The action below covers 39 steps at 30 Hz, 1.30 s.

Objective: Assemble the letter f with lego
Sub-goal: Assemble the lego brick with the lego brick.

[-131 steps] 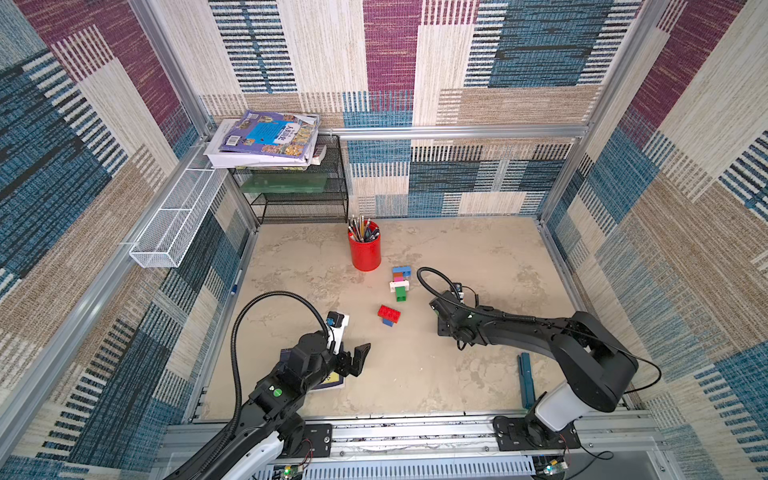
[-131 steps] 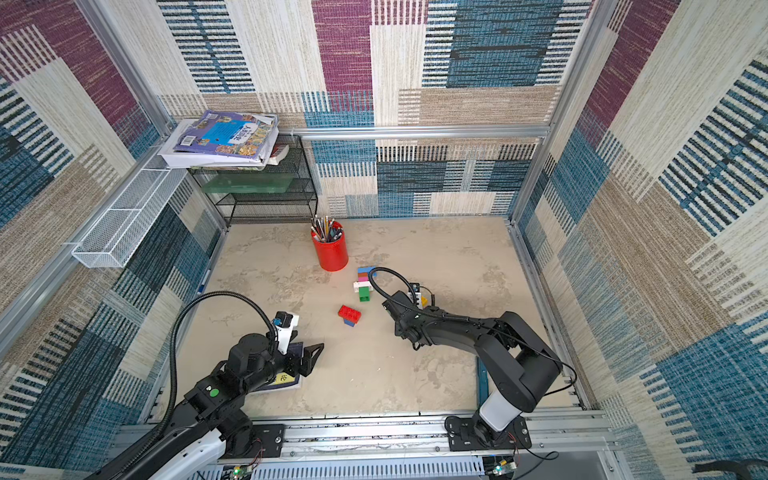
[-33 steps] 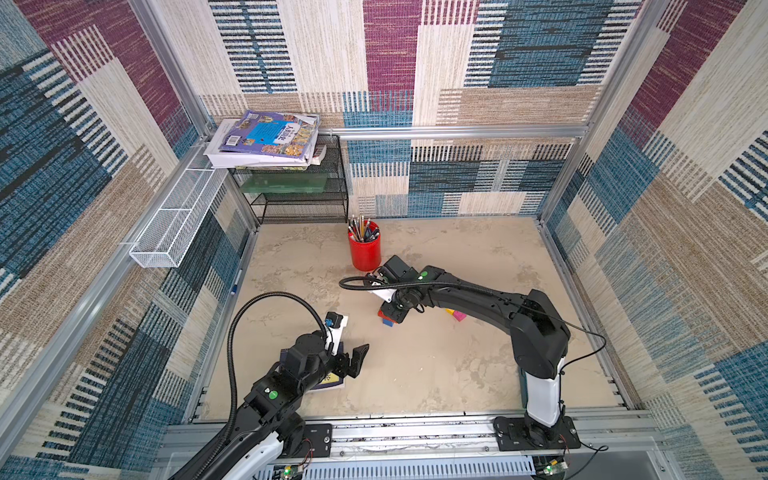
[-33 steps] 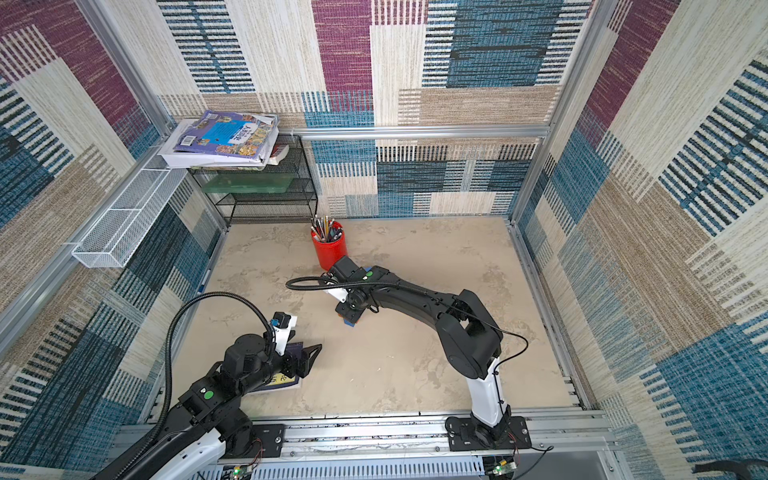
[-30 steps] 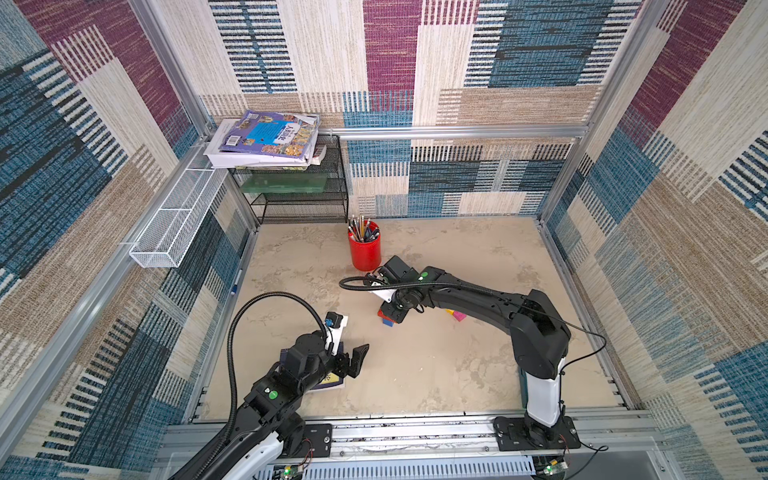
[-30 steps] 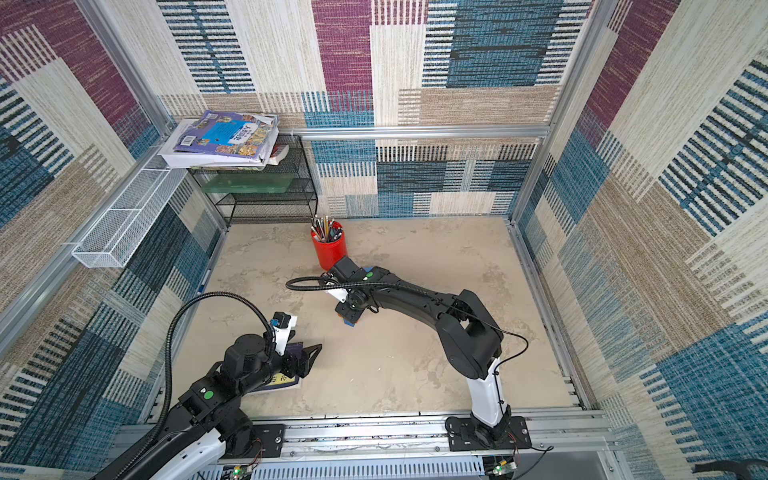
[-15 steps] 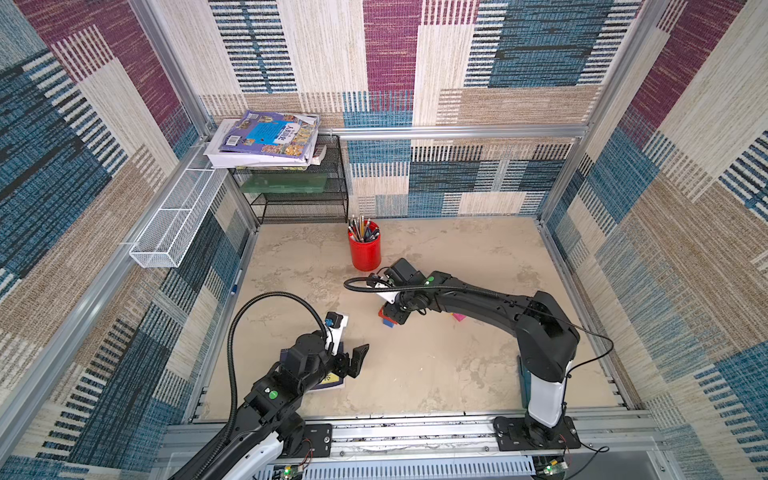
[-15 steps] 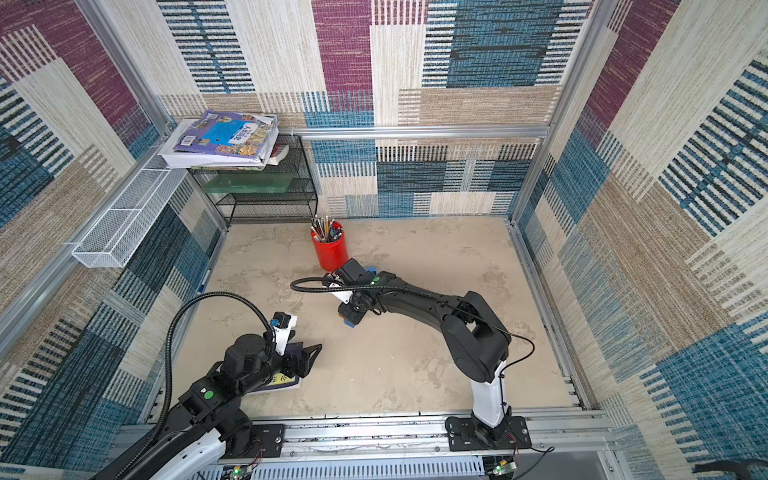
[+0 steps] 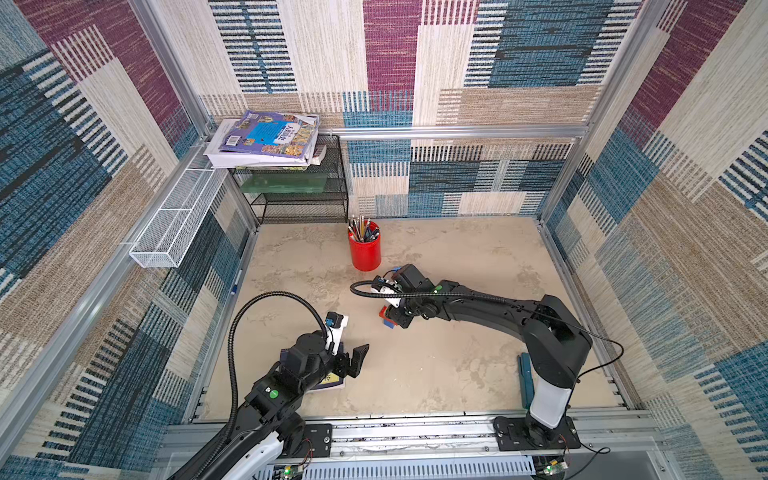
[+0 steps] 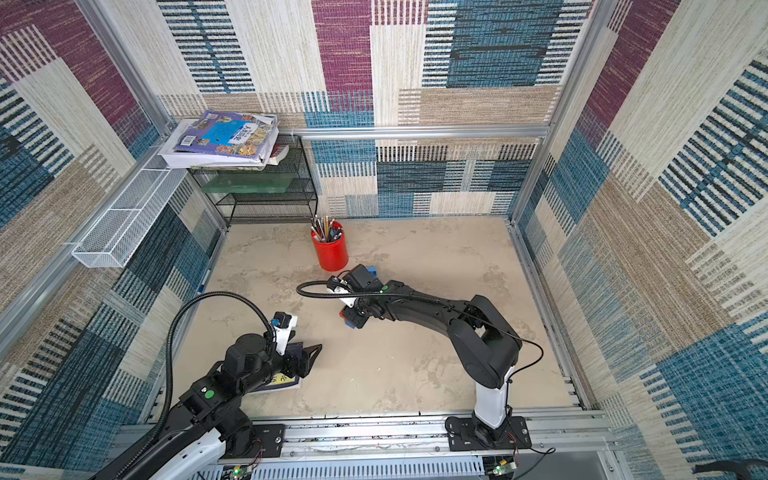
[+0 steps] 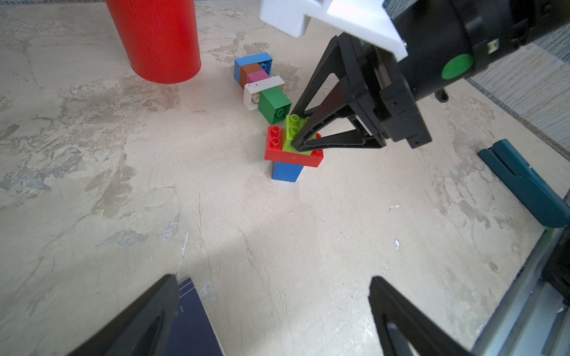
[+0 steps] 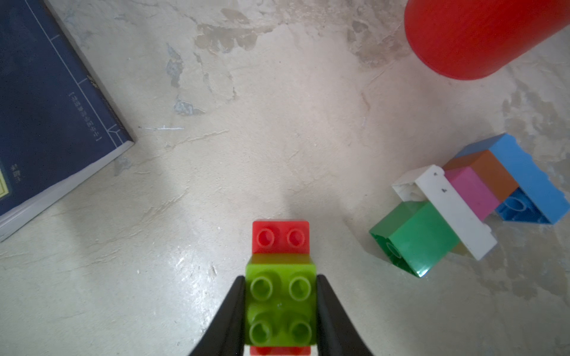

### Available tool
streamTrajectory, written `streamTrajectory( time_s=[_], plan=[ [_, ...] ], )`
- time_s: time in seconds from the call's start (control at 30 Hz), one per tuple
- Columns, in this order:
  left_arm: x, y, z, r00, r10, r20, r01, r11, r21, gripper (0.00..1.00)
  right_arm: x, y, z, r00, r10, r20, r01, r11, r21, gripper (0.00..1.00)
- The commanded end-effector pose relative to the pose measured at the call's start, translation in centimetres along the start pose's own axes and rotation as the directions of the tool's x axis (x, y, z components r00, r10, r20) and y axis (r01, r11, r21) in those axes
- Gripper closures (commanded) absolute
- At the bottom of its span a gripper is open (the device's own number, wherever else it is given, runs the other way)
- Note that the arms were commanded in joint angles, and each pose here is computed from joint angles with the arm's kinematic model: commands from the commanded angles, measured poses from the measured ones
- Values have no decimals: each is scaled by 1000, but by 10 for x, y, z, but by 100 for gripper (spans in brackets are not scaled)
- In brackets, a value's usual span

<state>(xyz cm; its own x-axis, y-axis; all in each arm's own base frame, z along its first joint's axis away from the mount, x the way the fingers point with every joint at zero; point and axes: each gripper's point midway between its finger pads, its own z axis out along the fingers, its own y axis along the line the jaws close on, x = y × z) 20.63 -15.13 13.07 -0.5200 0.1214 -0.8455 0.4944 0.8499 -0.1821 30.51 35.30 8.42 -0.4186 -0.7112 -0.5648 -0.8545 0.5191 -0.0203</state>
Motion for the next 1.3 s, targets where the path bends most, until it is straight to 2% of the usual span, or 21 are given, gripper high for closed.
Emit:
streamTrajectory(
  time_s=[0.0,0.3,0.6,0.93,1.1,1.27],
  plan=[
    [-8,0,-1,1000,2,25,-2,1000,-4,1,47,8,8,985,31,-171,-37,999,-31,74],
    [-7,0,0,1000,3,17,-3,1000,-5,1,18,7,4,994,29,-104,-33,999,-41,67],
    [-7,0,0,1000,2,19,-2,1000,-5,1,-19,8,-16,1000,18,-6,-18,1000,-25,56],
    [-8,-3,0,1000,7,20,-8,1000,11,1,-28,-1,-35,998,53,29,-53,998,19,50],
    [-8,-13,-1,999,23,21,-25,997,69,1,-14,-20,-54,990,133,47,-137,986,90,46],
    [-9,-21,-1,999,36,24,-39,993,114,1,32,-45,-68,966,259,12,-256,945,203,44]
  ],
)
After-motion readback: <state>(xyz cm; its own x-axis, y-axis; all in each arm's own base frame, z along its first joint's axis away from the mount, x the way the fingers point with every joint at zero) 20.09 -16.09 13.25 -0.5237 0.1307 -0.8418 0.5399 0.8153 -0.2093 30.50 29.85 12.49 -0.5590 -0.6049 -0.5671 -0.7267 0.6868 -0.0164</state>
